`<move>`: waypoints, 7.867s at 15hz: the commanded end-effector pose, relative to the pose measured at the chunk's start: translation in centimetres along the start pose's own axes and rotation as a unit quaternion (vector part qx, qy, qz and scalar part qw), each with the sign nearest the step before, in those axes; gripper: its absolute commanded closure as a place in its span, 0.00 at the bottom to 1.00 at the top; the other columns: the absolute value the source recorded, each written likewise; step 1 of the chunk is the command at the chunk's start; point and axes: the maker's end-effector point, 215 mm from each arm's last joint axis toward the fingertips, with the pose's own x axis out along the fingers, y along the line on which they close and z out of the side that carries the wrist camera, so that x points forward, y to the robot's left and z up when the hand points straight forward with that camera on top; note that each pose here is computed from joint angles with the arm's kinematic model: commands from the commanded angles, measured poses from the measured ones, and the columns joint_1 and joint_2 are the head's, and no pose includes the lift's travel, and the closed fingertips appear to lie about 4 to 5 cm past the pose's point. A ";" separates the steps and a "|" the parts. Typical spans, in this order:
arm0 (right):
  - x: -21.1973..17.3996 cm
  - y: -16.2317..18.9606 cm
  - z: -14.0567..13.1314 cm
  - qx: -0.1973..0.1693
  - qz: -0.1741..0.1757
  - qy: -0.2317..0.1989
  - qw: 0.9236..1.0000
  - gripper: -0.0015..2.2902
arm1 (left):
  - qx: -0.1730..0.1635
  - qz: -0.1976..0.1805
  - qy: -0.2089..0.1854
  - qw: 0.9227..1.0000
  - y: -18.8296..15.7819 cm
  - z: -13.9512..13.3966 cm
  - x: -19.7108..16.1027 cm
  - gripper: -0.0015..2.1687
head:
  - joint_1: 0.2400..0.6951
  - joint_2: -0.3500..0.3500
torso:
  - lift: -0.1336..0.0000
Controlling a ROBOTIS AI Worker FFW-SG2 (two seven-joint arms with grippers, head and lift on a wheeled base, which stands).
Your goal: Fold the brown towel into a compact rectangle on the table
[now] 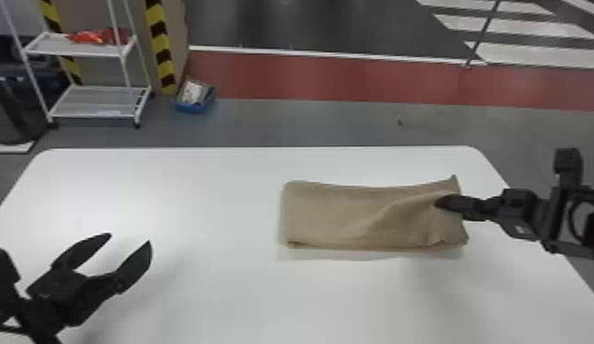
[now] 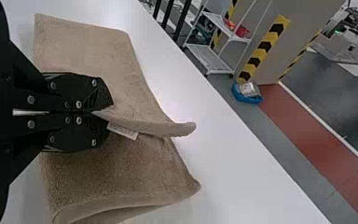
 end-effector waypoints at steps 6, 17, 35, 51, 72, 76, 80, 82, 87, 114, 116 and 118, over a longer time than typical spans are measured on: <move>-0.8 0.6 2.0 -0.023 -0.012 -0.005 1.000 0.85 | -0.003 -0.002 0.004 1.000 -0.4 -0.5 0.0 0.03 | 1.00 0.31 | 0.07; -1.9 -3.7 1.3 0.011 -0.049 0.004 0.999 0.00 | 0.000 -0.011 0.006 1.000 -1.1 -0.6 -0.1 0.03 | 1.00 0.25 | 0.07; 0.9 3.9 0.9 -0.043 0.027 0.015 0.999 0.92 | -0.002 -0.005 0.016 1.000 -0.6 -1.7 -0.4 0.03 | 1.00 0.29 | 0.07; -1.2 -7.7 -3.3 0.002 -0.094 0.053 0.994 0.92 | -0.006 -0.004 0.016 1.000 0.0 -2.3 -0.4 0.03 | 1.00 0.26 | 0.07; 0.7 -9.6 4.0 -0.023 -0.097 -0.019 0.995 0.92 | -0.004 -0.014 0.016 1.000 -0.7 -2.4 -0.4 0.03 | 1.00 0.18 | 0.07; 1.0 -10.5 3.8 -0.035 -0.107 -0.017 0.993 0.92 | -0.004 -0.014 0.016 1.000 -0.5 -2.3 -0.6 0.03 | 1.00 0.18 | 0.07; -0.5 -8.9 3.7 0.000 -0.063 -0.035 0.997 0.90 | -0.004 -0.013 0.015 1.000 -0.4 -2.2 -0.7 0.03 | 1.00 0.18 | 0.07; -3.5 -7.3 4.3 0.037 -0.039 -0.044 0.998 0.69 | -0.004 -0.011 0.016 1.000 -0.2 -2.3 -0.8 0.03 | 1.00 0.18 | 0.07; -6.1 -11.3 4.8 0.014 -0.102 -0.032 0.994 0.14 | -0.003 -0.016 0.018 1.000 -0.8 -2.4 -0.1 0.03 | 1.00 0.14 | 0.07; -3.3 -9.0 4.4 0.026 -0.050 -0.033 0.998 0.66 | 0.001 -0.015 0.016 1.000 -0.6 -2.4 -0.8 0.03 | 1.00 0.17 | 0.07; -5.9 -6.9 5.5 0.045 -0.017 -0.054 0.997 0.66 | 0.003 -0.018 0.015 1.000 -0.9 -2.1 -0.7 0.03 | 1.00 0.16 | 0.07; -8.9 -5.7 5.7 0.055 0.003 -0.061 0.997 0.66 | 0.003 -0.019 0.016 1.000 -1.1 -2.0 -0.6 0.03 | 1.00 0.15 | 0.07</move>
